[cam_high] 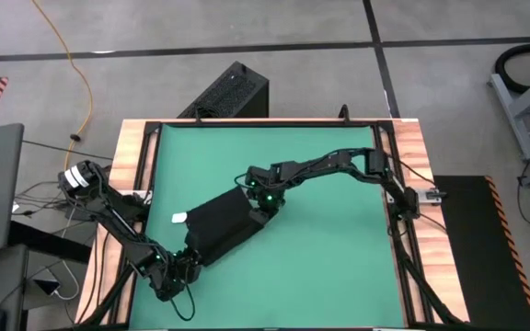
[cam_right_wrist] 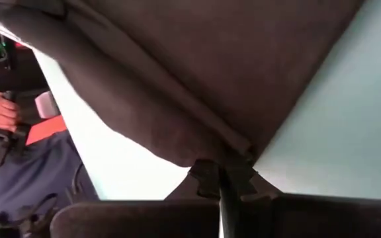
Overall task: Roll towel into tight, uniform cylinder
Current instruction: Roll the towel
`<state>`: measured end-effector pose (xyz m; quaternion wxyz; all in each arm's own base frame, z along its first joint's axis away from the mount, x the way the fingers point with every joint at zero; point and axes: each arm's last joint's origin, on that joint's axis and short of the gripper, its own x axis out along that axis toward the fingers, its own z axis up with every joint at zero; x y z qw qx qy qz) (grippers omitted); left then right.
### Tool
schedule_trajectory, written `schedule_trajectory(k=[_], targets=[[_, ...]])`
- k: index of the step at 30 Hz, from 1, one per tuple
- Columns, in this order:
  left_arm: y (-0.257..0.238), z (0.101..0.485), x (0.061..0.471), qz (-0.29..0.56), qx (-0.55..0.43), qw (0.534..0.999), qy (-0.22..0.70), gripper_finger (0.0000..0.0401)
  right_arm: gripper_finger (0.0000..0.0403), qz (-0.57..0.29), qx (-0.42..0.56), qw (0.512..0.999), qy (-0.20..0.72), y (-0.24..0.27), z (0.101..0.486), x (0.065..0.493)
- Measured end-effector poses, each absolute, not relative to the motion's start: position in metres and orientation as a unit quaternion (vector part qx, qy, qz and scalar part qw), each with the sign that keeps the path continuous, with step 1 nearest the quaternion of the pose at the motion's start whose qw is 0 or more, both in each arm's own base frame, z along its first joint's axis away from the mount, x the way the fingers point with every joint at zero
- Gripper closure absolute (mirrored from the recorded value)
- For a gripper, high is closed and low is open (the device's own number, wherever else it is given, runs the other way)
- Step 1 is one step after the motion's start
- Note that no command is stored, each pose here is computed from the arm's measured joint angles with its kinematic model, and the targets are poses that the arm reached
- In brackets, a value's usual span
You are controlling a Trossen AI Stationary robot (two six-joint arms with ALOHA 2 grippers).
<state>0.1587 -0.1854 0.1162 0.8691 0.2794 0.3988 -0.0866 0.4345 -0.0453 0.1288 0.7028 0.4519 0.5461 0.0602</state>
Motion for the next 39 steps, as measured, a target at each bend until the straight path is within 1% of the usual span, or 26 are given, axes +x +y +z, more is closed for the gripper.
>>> schedule_trajectory(k=[5,9,17,21,24,26,31,36,39], targets=[[-0.19,0.121,0.162,-0.099,0.286,0.867,0.397,0.0401,0.0398,0.064,0.456,0.694,0.553,-0.043,0.117,0.437],[-0.196,0.131,0.165,-0.102,0.296,0.858,0.408,0.0401,0.0398,0.062,0.455,0.694,0.554,-0.043,0.116,0.437],[-0.214,0.168,0.168,-0.08,0.319,0.844,0.424,0.0401,0.0398,0.059,0.447,0.699,0.555,-0.043,0.114,0.437],[-0.226,0.19,0.168,-0.073,0.316,0.855,0.405,0.0401,0.0398,0.057,0.444,0.701,0.555,-0.043,0.114,0.437],[-0.234,0.202,0.171,-0.074,0.345,0.86,0.369,0.0401,0.0398,0.06,0.439,0.704,0.555,-0.043,0.113,0.437],[-0.234,0.203,0.176,-0.092,0.364,0.853,0.363,0.0401,0.0398,0.06,0.438,0.705,0.555,-0.043,0.113,0.437],[-0.221,0.2,0.203,-0.171,0.363,0.832,0.383,0.0401,0.0398,0.061,0.434,0.71,0.551,-0.043,0.113,0.438],[-0.206,0.2,0.218,-0.167,0.387,0.82,0.388,0.0401,0.0398,0.062,0.431,0.713,0.55,-0.043,0.113,0.438],[-0.197,0.19,0.22,-0.169,0.382,0.814,0.403,0.0401,0.0398,0.062,0.43,0.714,0.548,-0.043,0.113,0.438]])
